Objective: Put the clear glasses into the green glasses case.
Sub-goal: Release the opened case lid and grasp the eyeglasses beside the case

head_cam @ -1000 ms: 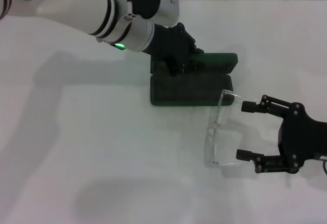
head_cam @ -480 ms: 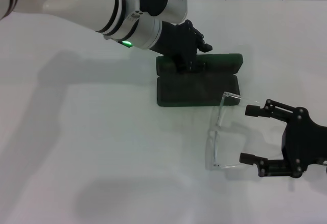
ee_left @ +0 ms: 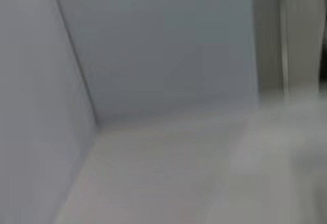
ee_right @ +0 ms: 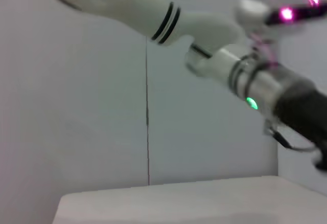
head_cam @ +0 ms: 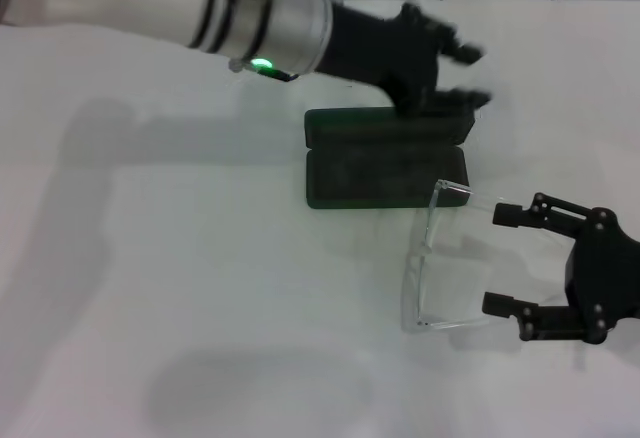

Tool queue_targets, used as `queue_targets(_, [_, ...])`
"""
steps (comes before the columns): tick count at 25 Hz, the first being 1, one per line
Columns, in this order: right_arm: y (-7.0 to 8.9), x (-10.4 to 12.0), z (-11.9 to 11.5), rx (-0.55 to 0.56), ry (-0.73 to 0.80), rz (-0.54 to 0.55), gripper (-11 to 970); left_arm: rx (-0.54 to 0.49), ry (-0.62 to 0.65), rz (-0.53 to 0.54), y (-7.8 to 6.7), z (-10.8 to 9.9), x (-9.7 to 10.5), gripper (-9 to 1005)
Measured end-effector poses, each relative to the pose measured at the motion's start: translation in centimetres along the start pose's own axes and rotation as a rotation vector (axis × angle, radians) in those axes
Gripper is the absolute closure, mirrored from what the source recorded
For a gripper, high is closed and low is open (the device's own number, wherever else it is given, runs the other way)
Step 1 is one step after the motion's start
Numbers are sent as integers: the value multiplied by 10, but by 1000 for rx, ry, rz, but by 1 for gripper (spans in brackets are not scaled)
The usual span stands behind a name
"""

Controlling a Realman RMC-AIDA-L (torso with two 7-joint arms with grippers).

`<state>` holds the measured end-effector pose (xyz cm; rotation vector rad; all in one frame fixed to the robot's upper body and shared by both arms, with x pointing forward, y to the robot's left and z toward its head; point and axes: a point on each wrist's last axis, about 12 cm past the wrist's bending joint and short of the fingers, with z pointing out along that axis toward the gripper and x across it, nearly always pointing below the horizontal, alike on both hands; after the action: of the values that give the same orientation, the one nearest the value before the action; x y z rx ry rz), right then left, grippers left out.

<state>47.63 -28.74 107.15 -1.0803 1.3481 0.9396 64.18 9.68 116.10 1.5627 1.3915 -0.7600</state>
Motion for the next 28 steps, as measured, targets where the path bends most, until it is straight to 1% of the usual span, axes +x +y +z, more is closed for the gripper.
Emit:
queue_targets(1, [-1,-2,0,-4,0,12,90,-7,-58,-11,-2,-6,0,523])
queue_targets(2, [-3,-3,1,-7,0,21,90,-28,-141,-26,-6,-17,3,523])
queue_targets(3, [-4,-5,1,-9,1,29,90,-54,-204,-43,-11,-27,10,523])
queue_targets(5, [-8,-11,0,-12,6,55,90,-148,-329,-83,-22,-50,27,524])
queue_targets(6, [-9,-14,-1,-14,11,71,90,-188,-370,-95,-27,-59,34,524])
queue_targets(8, [-14,-23,-2,-27,36,107,90,-293,-454,-118,-45,-79,55,524])
queue_targets(10, [-20,-36,-1,-47,75,138,90,-406,-503,-135,-64,-95,77,524])
queue_targets(13, [-31,-56,8,-74,151,236,90,-551,-542,-151,-93,-109,102,525])
queue_targets(14, [-37,-66,14,-95,199,281,90,-589,-554,-154,-103,-112,108,525])
queue_targets(15, [-40,-75,20,-115,237,304,91,-611,-560,-153,-109,-114,111,525])
queue_targets(17, [-44,-93,34,-162,332,311,91,-670,-560,-154,-126,-123,122,525])
queue_targets(19, [-43,-109,48,-209,416,255,91,-695,-548,-154,-136,-126,128,526])
queue_targets(22, [-49,-131,72,-252,501,76,91,-722,-533,-160,-150,-127,136,526])
queue_targets(23, [-51,-133,75,-257,511,40,91,-726,-533,-163,-154,-126,137,526])
queue_targets(25, [-55,-139,84,-281,538,-73,91,-726,-524,-163,-162,-124,140,526])
queue_targets(28, [-62,-145,95,-288,581,-187,90,-719,-527,-174,-170,-120,141,527])
